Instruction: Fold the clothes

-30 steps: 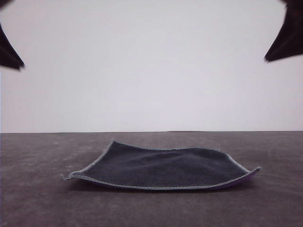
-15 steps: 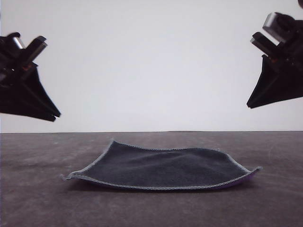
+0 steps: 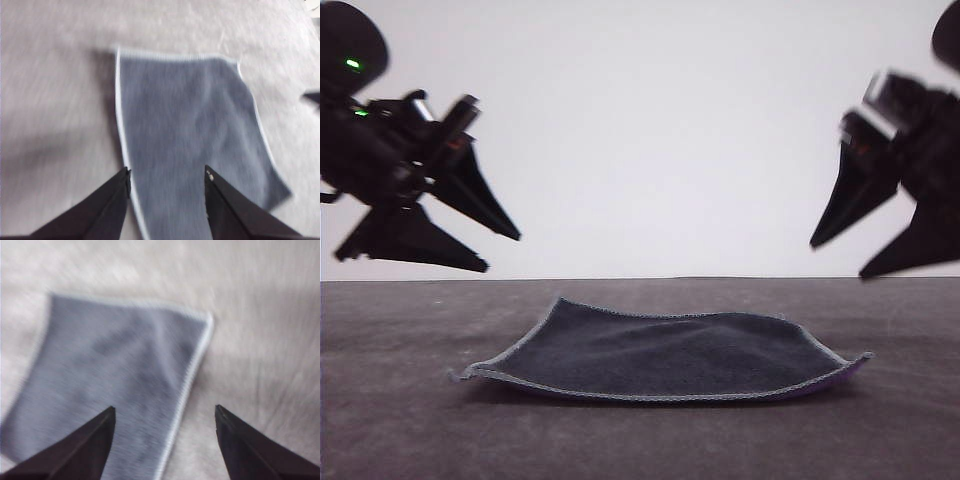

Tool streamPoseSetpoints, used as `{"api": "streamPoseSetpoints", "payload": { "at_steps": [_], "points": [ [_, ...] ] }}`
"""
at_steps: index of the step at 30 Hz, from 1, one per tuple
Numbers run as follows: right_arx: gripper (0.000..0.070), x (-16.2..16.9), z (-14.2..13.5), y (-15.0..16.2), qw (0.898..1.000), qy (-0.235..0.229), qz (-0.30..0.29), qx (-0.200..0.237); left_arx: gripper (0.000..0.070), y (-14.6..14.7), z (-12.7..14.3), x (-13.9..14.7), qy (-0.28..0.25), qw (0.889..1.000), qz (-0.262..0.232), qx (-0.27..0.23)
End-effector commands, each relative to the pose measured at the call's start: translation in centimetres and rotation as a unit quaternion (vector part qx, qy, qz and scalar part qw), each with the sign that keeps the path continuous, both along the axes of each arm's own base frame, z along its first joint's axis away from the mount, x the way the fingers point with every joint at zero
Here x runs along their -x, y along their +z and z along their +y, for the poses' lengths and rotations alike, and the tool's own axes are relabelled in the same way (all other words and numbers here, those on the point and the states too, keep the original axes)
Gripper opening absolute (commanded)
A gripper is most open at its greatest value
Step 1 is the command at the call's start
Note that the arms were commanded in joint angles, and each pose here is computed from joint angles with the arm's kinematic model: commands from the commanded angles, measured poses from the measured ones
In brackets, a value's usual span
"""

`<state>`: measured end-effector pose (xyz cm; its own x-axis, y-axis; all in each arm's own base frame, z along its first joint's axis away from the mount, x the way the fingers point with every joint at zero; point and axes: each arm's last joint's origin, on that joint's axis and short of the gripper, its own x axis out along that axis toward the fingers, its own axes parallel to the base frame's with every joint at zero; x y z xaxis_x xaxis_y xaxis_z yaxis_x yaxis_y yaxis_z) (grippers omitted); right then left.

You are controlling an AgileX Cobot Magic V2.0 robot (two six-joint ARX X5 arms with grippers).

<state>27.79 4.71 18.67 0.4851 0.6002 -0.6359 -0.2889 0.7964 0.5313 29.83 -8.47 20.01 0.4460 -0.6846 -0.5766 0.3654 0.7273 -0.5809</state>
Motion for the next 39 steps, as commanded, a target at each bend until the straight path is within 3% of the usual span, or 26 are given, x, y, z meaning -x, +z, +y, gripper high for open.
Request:
{"api": "streamPoseSetpoints", "payload": {
  "at_steps": [1,9,18,29,39],
  "points": [
    [0.04,-1.2,0.3,-0.2,1.0,0.003,0.001,-0.007,0.0283,-0.1,-0.6,-1.4,-0.006,1.0,-0.003,0.0],
    [0.04,-5.7,0.8,-2.1,1.0,0.01,0.025,-0.013,0.0283,-2.1,-1.7,-5.8,-0.007,1.0,0.015,-0.011],
    [0.04,-8.5,1.0,-3.7,0.999,0.001,0.038,-0.019,0.0283,-4.4,-2.5,-9.1,-0.01,0.999,0.038,-0.018],
    [0.04,-9.9,1.8,-6.2,0.993,0.028,0.082,-0.079,0.0282,-5.0,-2.8,-9.2,-0.019,0.998,0.057,-0.018],
    [0.04,-9.3,1.9,-6.4,0.989,0.049,0.107,-0.089,0.0279,-5.1,-3.0,-8.9,-0.045,0.996,0.074,0.003]
  ]
}}
